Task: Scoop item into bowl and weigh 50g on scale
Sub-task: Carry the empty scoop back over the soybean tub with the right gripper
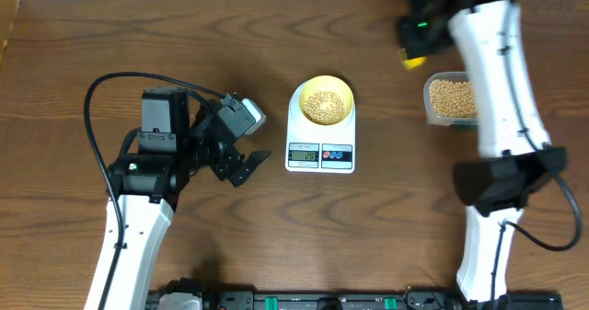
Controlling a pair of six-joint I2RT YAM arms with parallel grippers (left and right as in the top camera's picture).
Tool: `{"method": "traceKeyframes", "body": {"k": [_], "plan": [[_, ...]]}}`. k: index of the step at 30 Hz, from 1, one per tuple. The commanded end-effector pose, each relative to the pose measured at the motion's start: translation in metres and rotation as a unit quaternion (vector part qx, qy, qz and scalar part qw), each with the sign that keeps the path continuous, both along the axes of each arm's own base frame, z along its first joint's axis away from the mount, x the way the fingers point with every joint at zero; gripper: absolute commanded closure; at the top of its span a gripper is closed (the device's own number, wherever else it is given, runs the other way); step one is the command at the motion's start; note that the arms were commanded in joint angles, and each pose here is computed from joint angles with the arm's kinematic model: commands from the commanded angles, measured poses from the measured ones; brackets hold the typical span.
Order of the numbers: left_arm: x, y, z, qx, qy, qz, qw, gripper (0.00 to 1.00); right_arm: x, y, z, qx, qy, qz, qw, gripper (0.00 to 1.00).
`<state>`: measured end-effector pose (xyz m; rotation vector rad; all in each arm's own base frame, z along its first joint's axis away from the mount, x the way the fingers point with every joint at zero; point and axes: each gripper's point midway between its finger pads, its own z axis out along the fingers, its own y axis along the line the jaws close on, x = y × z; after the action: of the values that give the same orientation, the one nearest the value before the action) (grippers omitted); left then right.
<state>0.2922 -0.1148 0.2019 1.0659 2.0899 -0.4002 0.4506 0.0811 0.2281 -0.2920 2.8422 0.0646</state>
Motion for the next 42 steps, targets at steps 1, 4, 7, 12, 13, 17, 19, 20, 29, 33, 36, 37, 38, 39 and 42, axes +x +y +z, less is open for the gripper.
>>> {"method": "traceKeyframes", "body": {"k": [1,4,7,12,13,17,19,20,29,33,36,37,38,39,42], "plan": [[0.003,0.001,0.006,-0.001,-0.008,-0.001,1.0,0.04,-0.005,-0.034,0.02,0.052,-0.006,-0.048,0.997,0.99],[0.003,0.001,0.006,-0.001,-0.008,-0.001,1.0,0.04,-0.009,-0.062,0.013,0.057,0.013,-0.07,0.996,0.99],[0.003,0.001,0.006,-0.001,-0.008,-0.001,1.0,0.04,-0.014,-0.081,0.001,0.053,0.037,-0.08,0.995,0.99],[0.003,0.001,0.006,-0.001,-0.008,-0.001,1.0,0.04,-0.025,-0.104,-0.023,0.02,0.079,-0.098,0.992,0.99],[0.003,0.001,0.006,-0.001,-0.008,-0.001,1.0,0.04,-0.027,-0.106,-0.034,0.012,0.093,-0.091,0.991,0.99],[0.003,0.001,0.006,-0.001,-0.008,-0.001,1.0,0.04,-0.032,-0.103,-0.051,0.005,0.116,-0.075,0.99,0.99],[0.003,0.001,0.006,-0.001,-0.008,-0.001,1.0,0.04,-0.032,-0.103,-0.06,0.004,0.125,-0.076,0.989,0.99],[0.003,0.001,0.006,-0.001,-0.008,-0.001,1.0,0.04,-0.03,-0.103,-0.062,0.005,0.122,-0.076,0.99,0.99],[0.003,0.001,0.006,-0.001,-0.009,-0.001,1.0,0.04,-0.021,-0.092,-0.064,0.037,0.108,-0.071,0.991,0.99],[0.003,0.001,0.006,-0.001,-0.008,-0.001,1.0,0.04,-0.027,-0.092,-0.065,0.035,0.121,-0.071,0.989,0.99],[0.003,0.001,0.006,-0.001,-0.008,-0.001,1.0,0.04,-0.029,-0.094,-0.066,0.029,0.124,-0.08,0.989,0.99],[0.003,0.001,0.006,-0.001,-0.008,-0.001,1.0,0.04,-0.029,-0.096,-0.067,0.025,0.126,-0.082,0.988,0.99],[0.003,0.001,0.006,-0.001,-0.008,-0.001,1.0,0.04,-0.03,-0.096,-0.068,0.023,0.127,-0.083,0.988,0.99],[0.003,0.001,0.006,-0.001,-0.008,-0.001,1.0,0.04,-0.031,-0.097,-0.07,0.021,0.13,-0.084,0.988,0.99],[0.003,0.001,0.006,-0.001,-0.008,-0.001,1.0,0.04,-0.034,-0.104,-0.077,0.0,0.139,-0.089,0.986,0.99]]}}
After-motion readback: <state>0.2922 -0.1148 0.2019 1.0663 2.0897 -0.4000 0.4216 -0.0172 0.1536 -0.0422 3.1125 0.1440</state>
